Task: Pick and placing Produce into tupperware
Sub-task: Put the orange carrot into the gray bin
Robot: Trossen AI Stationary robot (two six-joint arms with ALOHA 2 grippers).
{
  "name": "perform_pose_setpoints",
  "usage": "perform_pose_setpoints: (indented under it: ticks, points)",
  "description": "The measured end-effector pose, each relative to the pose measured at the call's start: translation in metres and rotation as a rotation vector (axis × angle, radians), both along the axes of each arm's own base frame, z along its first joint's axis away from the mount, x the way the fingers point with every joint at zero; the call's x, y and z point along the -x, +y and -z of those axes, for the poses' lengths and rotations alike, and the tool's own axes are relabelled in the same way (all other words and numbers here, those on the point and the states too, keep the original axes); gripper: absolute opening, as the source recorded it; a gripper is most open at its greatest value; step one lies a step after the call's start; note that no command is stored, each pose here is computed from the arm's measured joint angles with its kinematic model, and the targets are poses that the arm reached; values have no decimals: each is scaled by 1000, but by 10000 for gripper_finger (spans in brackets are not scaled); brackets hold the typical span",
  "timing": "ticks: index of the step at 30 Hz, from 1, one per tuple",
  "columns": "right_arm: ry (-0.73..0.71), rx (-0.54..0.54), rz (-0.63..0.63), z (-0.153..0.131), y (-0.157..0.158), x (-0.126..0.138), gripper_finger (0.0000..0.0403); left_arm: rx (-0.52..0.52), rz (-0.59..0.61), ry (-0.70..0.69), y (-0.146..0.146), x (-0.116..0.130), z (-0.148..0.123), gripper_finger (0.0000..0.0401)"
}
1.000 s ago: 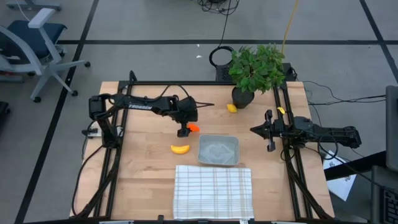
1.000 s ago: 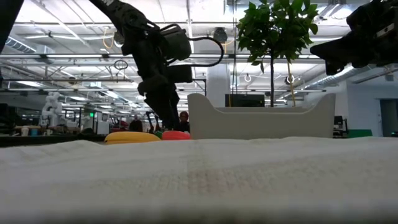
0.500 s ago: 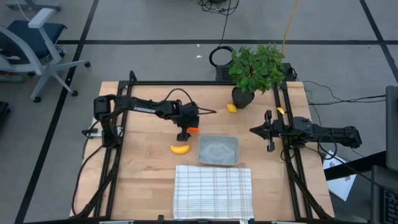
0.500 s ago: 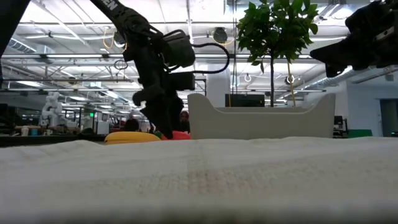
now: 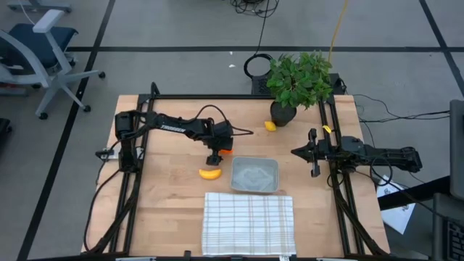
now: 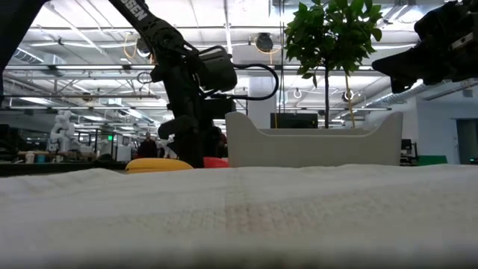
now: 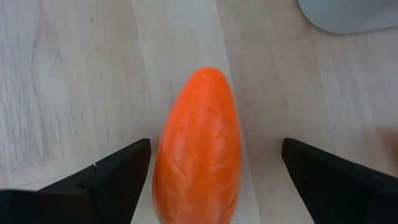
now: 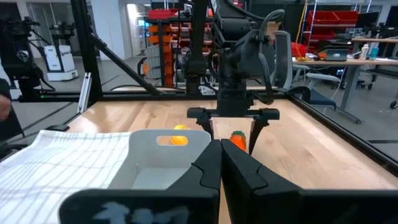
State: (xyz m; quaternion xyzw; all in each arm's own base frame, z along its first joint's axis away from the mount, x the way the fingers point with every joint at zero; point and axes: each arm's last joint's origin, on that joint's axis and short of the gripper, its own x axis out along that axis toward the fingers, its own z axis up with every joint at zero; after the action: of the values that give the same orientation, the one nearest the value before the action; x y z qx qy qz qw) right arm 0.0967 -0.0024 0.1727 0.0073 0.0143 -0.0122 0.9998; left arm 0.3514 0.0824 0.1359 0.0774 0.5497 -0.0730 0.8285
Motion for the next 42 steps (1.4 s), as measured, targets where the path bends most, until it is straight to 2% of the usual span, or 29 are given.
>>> perform_pose_setpoints:
  ticks: [6,9,23,28,32,37,42]
  points:
    - [2,0,0,0,0,0,0,0,-9,-3,0,0,-1,367]
    - [2,0,0,0,0,0,0,1,-9,-2,0,1,-1,349]
    - [1,0,0,0,0,0,0,-9,3,-9,0,0,-1,193]
    - [1,0,0,0,0,0,0,-92,-23,11,4,-2,-5,154]
    - [2,0,0,0,0,0,0,-137,-30,36,6,-5,-15,149]
    - [2,0,0,0,0,0,0,-140,-21,41,8,-12,-29,164]
    - [1,-2,0,0,0,0,0,-132,-17,32,8,-17,-42,159]
